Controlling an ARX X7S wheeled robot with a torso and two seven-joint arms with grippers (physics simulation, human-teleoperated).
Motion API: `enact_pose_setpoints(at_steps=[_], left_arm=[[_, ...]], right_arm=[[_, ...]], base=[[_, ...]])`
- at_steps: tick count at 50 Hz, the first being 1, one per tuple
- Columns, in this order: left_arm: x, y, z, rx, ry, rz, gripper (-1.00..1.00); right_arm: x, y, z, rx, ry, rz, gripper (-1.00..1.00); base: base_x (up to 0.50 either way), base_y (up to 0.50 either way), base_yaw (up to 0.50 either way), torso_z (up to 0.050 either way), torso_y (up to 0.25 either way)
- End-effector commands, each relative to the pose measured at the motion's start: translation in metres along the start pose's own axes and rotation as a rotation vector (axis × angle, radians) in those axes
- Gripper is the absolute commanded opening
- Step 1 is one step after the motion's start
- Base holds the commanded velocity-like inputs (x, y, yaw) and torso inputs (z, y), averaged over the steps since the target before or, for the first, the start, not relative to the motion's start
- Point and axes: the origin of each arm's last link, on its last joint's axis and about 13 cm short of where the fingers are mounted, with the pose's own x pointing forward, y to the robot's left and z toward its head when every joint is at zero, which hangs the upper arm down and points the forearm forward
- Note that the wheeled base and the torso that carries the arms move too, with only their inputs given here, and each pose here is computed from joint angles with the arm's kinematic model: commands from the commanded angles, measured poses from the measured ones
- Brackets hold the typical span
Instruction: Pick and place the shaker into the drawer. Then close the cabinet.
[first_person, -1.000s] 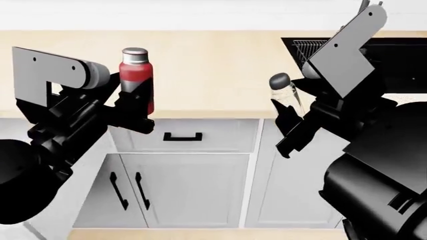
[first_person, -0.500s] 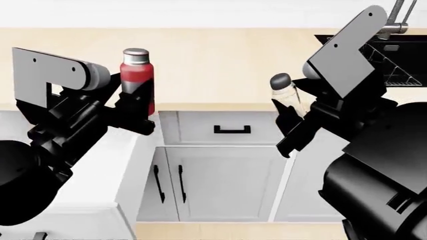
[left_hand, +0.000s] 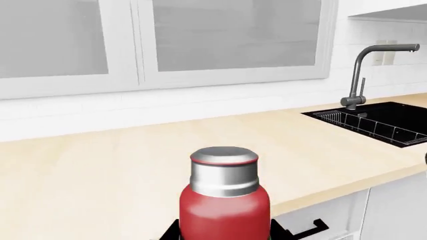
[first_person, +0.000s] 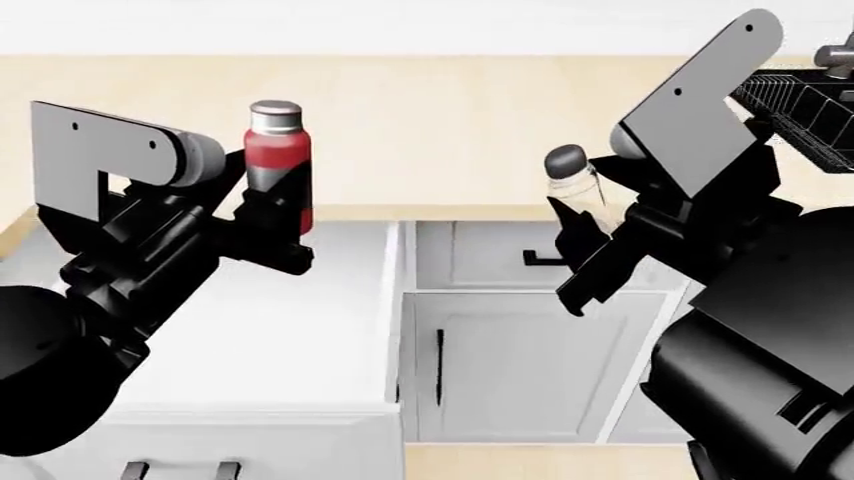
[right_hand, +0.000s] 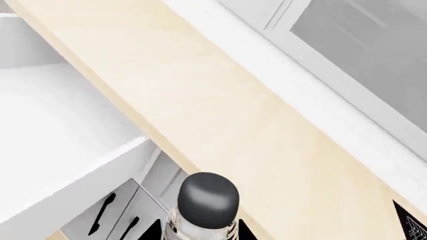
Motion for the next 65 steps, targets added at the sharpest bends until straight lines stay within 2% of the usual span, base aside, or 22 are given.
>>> enact_pose_setpoints(at_steps=[1, 13, 28, 32, 36, 39, 44, 48, 53, 59, 65], left_arm=[[0.0, -0.001, 0.0, -0.009, -0.003, 0.0, -1.0], [0.0, -0.001, -0.002, -0.009, 0.0, -0.001, -1.0], [0.003, 0.0, 0.001, 0.008, 0.004, 0.005, -1.0], [0.014, 0.006, 0.006, 0.082, 0.019, 0.037, -1.0], [0.041, 0.017, 0.01, 0.284, 0.05, 0.071, -1.0], [0.056, 0.025, 0.01, 0.39, 0.073, 0.069, -1.0], [0.071, 0.032, -0.008, 0.597, 0.154, -0.01, -1.0], [0.08, 0.039, -0.023, 0.71, 0.217, -0.045, -1.0], [0.089, 0.049, -0.03, 0.714, 0.308, -0.07, -1.0], [0.086, 0.06, -0.039, 0.667, 0.423, -0.123, -1.0], [0.092, 0.077, -0.054, 0.659, 0.503, -0.088, -1.0]], right_arm=[[-0.001, 0.0, -0.001, 0.003, -0.003, -0.006, -1.0], [0.0, 0.003, -0.003, 0.017, -0.016, 0.011, -1.0], [0.003, 0.002, -0.004, 0.039, 0.007, 0.0, -1.0], [0.005, 0.0, -0.003, 0.055, 0.013, -0.015, -1.0], [0.003, -0.002, -0.001, 0.061, 0.008, -0.036, -1.0], [0.002, -0.003, -0.001, 0.063, 0.006, -0.046, -1.0], [0.001, -0.005, 0.004, 0.052, -0.012, -0.055, -1.0], [-0.001, -0.007, 0.006, 0.05, -0.02, -0.066, -1.0], [-0.002, -0.008, 0.005, 0.05, -0.02, -0.077, -1.0], [-0.004, -0.007, 0.005, 0.052, -0.022, -0.098, -1.0], [-0.004, -0.007, 0.006, 0.047, -0.024, -0.109, -1.0]], base=[[0.0, 0.5, 0.0, 0.0, 0.0], [0.26, 0.45, 0.0, 0.0, 0.0], [0.0, 0.0, 0.0, 0.0, 0.001], [0.0, 0.0, 0.0, 0.0, 0.0], [0.0, 0.0, 0.0, 0.0, 0.0], [0.0, 0.0, 0.0, 0.0, 0.0], [0.0, 0.0, 0.0, 0.0, 0.0], [0.0, 0.0, 0.0, 0.0, 0.0], [0.0, 0.0, 0.0, 0.002, 0.0], [0.0, 0.0, 0.0, 0.0, 0.0], [0.0, 0.0, 0.0, 0.0, 0.0]])
